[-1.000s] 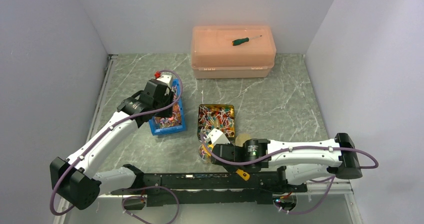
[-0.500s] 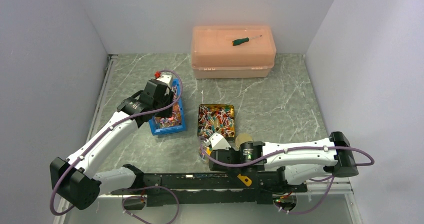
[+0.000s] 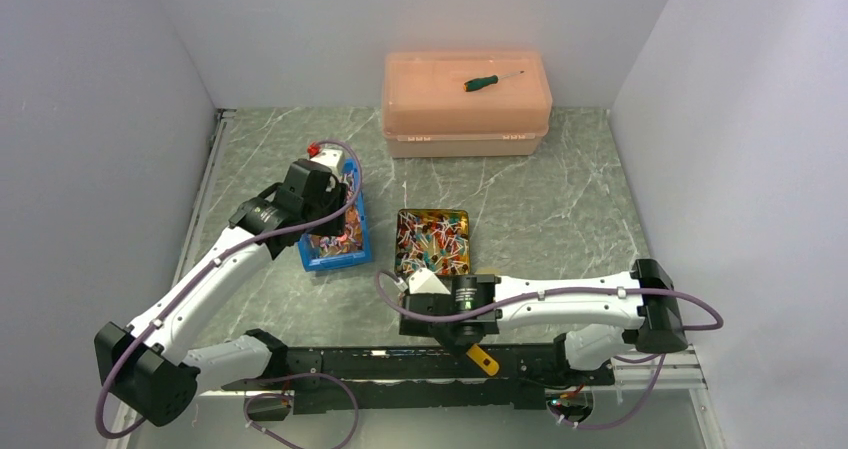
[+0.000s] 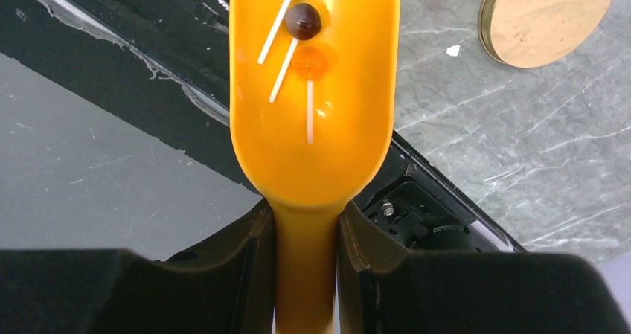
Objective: Pack the candies
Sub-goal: Place the fake candies in the packing bottle.
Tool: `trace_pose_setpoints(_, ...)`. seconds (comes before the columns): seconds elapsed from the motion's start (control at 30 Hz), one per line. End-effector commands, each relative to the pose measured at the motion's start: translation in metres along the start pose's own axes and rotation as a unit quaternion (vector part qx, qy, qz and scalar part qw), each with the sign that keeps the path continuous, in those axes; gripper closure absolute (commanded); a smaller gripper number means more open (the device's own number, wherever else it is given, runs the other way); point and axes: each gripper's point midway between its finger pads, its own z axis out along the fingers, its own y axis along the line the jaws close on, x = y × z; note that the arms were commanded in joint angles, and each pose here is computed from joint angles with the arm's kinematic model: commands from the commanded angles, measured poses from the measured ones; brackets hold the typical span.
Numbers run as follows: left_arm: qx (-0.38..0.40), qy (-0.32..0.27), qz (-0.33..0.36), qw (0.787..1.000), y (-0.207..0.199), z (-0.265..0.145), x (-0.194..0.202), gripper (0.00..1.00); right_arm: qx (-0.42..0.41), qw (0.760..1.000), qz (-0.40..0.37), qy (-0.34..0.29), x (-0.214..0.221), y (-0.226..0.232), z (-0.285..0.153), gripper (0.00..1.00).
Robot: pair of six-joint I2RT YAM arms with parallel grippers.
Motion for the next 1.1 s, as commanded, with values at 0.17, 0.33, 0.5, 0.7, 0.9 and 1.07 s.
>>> trace_pose_setpoints(0.17,0.029,-0.033,-0.008,0.999,-0.007,-0.014,-0.014,0.50,0.003,0.999,0.022,0.045,-0.007,-0.009,-0.012,1.00)
trace_pose_setpoints(0.33,0.036,-0.037,-0.008,0.999,-0.009,-0.018,-0.014,0.50,0.004,0.998,0.019,0.065,-0.011,-0.010,-0.015,1.00)
trace_pose_setpoints(0.5,0.045,-0.042,-0.009,0.998,-0.011,-0.021,-0.016,0.50,0.005,0.996,0.018,0.083,-0.013,-0.010,-0.016,1.00)
trace_pose_setpoints(0.7,0.056,-0.043,-0.011,0.997,-0.013,-0.024,-0.016,0.50,0.012,0.994,0.015,0.103,-0.012,-0.010,-0.017,1.00)
trace_pose_setpoints(0.9,0.063,-0.045,-0.013,0.997,-0.015,-0.025,-0.017,0.49,0.013,0.995,0.024,0.092,-0.021,-0.014,-0.029,1.00)
trace_pose_setpoints(1.07,0.068,-0.043,-0.013,0.997,-0.016,-0.025,-0.016,0.50,0.011,0.996,0.048,0.068,-0.033,-0.030,-0.042,1.00)
